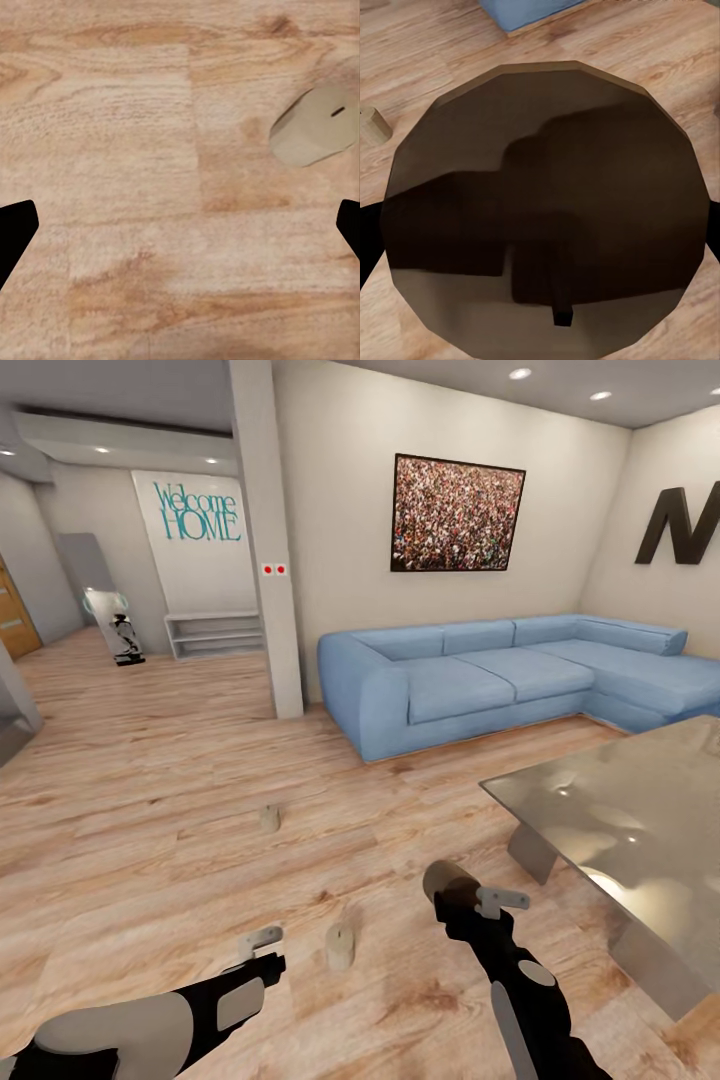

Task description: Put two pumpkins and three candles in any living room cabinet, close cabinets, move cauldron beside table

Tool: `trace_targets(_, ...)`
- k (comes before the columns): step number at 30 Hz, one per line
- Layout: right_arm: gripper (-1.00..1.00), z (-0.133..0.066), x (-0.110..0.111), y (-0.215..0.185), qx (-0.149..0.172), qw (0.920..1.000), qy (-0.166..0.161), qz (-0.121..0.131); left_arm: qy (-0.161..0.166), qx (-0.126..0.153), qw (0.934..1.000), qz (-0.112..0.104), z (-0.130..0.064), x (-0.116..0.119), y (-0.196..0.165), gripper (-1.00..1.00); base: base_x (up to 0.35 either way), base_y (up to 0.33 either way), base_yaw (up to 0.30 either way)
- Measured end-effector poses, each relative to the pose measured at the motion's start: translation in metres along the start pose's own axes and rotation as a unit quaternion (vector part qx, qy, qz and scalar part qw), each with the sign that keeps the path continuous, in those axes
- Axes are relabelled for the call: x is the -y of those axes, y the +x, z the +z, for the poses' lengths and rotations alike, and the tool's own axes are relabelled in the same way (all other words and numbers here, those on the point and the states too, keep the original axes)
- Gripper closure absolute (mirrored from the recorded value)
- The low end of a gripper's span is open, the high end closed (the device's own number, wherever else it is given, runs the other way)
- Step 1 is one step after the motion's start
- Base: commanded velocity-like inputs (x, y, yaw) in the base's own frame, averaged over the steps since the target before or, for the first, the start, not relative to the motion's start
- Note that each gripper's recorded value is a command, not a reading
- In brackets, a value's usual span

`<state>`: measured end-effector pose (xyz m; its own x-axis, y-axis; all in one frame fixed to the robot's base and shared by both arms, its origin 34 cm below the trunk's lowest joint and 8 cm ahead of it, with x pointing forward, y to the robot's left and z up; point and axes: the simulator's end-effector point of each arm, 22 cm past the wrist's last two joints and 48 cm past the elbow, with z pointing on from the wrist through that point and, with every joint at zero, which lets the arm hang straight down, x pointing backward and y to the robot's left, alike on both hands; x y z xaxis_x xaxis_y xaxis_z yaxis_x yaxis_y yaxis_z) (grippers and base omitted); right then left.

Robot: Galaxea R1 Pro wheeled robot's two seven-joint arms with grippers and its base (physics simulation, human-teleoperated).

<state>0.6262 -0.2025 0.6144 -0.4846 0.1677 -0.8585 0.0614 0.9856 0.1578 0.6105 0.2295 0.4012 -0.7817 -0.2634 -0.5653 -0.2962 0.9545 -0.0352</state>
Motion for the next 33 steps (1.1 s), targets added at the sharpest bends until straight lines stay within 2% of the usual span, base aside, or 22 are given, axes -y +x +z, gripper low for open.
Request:
trace_targets(12, 1.00, -0.001, 0.000, -0.002, 0.002, 1.0000, 0.000, -0.001, 0.004, 0.002, 1.0000, 0.000, -0.002, 0.003, -0.002, -1.00, 0.150, 0.205, -0.183)
trace_targets(28, 1.00, -0.003, -0.001, -0.004, 0.006, 1.0000, 0.000, -0.003, 0.005, 0.007, 1.0000, -0.001, -0.005, 0.004, -0.007, -1.00, 0.030, 0.013, -0.247)
trace_targets(33, 1.00, -0.009, 0.001, -0.016, 0.044, 0.9990, 0.002, 0.001, 0.006, 0.010, 0.9999, 0.000, -0.007, 0.005, -0.009, -1.00, 0.000, 0.000, -0.229)
